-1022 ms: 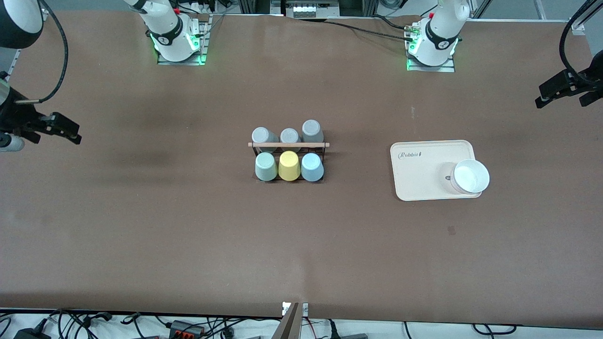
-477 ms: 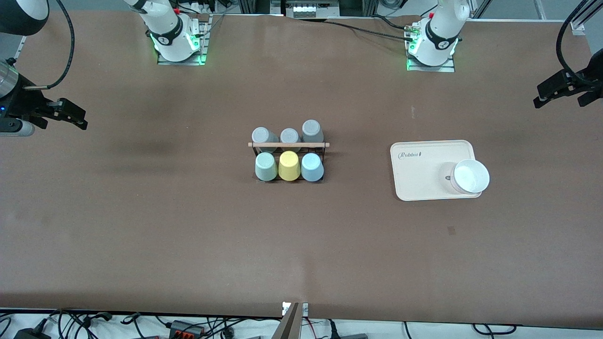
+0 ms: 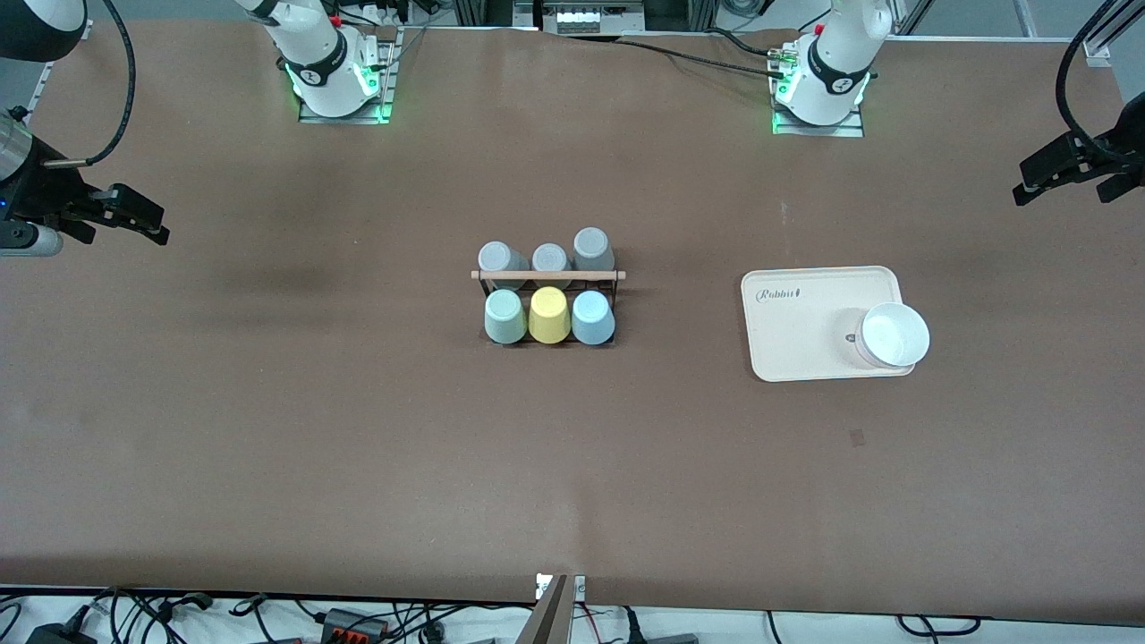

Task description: Hang scattered cups on rack with three cups

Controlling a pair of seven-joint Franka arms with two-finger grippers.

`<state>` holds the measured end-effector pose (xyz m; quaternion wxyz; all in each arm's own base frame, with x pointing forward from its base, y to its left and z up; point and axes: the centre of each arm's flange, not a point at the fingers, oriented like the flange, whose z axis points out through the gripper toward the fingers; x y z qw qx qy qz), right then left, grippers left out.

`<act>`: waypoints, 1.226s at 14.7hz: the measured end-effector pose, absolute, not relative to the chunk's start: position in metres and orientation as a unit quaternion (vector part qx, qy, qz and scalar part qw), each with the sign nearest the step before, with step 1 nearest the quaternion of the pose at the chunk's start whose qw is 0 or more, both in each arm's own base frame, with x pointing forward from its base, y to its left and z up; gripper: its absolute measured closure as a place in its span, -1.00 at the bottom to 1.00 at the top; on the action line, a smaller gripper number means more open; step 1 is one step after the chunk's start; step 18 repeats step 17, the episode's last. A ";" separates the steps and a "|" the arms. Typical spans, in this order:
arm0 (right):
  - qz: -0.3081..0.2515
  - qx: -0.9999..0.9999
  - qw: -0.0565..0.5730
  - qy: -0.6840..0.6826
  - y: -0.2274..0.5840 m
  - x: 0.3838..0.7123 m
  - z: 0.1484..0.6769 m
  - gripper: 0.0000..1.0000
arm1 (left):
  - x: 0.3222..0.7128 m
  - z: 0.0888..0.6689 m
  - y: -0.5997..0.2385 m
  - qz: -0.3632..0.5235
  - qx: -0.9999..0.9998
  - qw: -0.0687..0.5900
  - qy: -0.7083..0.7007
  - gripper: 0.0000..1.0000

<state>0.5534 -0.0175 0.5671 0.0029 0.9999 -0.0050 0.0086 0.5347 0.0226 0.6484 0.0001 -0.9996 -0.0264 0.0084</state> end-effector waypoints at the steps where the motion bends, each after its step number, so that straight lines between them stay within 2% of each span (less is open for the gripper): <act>1: 0.009 1.000 0.003 -0.005 -0.017 0.554 0.567 -1.00 | 0.535 0.648 0.023 0.008 -1.000 0.000 -0.026 -1.00; 18: 0.006 1.000 0.003 -0.006 -0.019 0.554 0.566 -1.00 | 0.535 0.648 0.023 0.009 -1.000 0.000 -0.027 -1.00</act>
